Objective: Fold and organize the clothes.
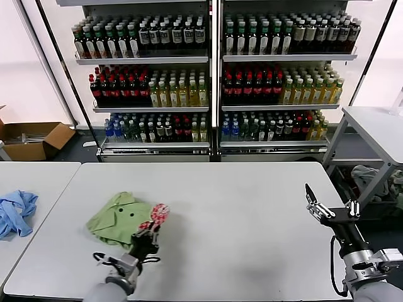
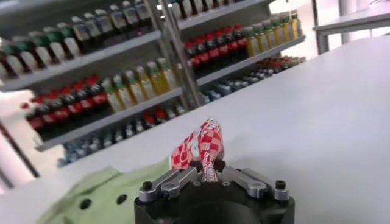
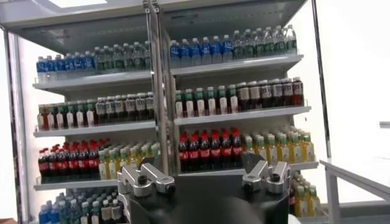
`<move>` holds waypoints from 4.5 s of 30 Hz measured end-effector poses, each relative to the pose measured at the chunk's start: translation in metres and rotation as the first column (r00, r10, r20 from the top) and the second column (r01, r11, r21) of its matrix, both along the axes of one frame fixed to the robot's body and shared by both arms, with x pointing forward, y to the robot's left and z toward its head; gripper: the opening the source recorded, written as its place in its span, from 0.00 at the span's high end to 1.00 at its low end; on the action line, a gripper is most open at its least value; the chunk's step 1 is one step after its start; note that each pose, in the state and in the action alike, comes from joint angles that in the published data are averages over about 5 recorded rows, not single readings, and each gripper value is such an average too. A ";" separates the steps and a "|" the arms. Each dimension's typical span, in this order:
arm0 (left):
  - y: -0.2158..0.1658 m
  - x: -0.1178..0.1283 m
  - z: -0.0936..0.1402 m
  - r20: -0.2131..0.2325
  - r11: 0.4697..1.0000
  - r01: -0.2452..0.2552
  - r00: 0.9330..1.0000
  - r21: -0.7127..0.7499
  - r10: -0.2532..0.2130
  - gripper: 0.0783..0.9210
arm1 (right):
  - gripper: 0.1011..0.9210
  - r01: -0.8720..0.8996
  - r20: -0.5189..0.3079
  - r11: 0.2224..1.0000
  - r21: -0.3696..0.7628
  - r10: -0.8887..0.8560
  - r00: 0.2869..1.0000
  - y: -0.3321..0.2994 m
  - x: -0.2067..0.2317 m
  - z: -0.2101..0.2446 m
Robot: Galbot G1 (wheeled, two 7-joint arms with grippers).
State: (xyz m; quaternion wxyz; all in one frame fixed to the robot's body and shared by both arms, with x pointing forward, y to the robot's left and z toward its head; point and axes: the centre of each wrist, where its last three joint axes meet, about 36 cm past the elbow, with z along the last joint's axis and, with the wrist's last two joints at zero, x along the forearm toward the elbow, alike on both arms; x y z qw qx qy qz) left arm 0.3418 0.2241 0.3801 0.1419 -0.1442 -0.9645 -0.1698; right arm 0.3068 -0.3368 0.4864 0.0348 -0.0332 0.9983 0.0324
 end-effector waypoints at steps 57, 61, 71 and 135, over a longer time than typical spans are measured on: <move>0.005 -0.036 0.112 0.282 0.958 -0.055 0.949 -0.281 0.137 0.12 | 0.12 -0.396 -0.536 0.881 0.260 0.473 0.699 0.188 0.098 -0.055; 0.008 -0.038 0.112 0.278 0.958 -0.065 0.950 -0.280 0.145 0.12 | 0.13 -0.406 -0.552 0.875 0.265 0.483 0.680 0.203 0.114 -0.066; 0.010 -0.040 0.110 0.262 0.959 -0.075 0.953 -0.273 0.149 0.12 | 0.41 -0.414 -0.574 0.872 0.262 0.485 0.659 0.232 0.143 -0.090; 0.007 -0.050 0.094 0.193 0.955 -0.066 0.973 -0.290 0.126 0.12 | 0.13 -0.186 -0.135 0.967 -0.175 0.164 0.977 0.038 0.086 -0.004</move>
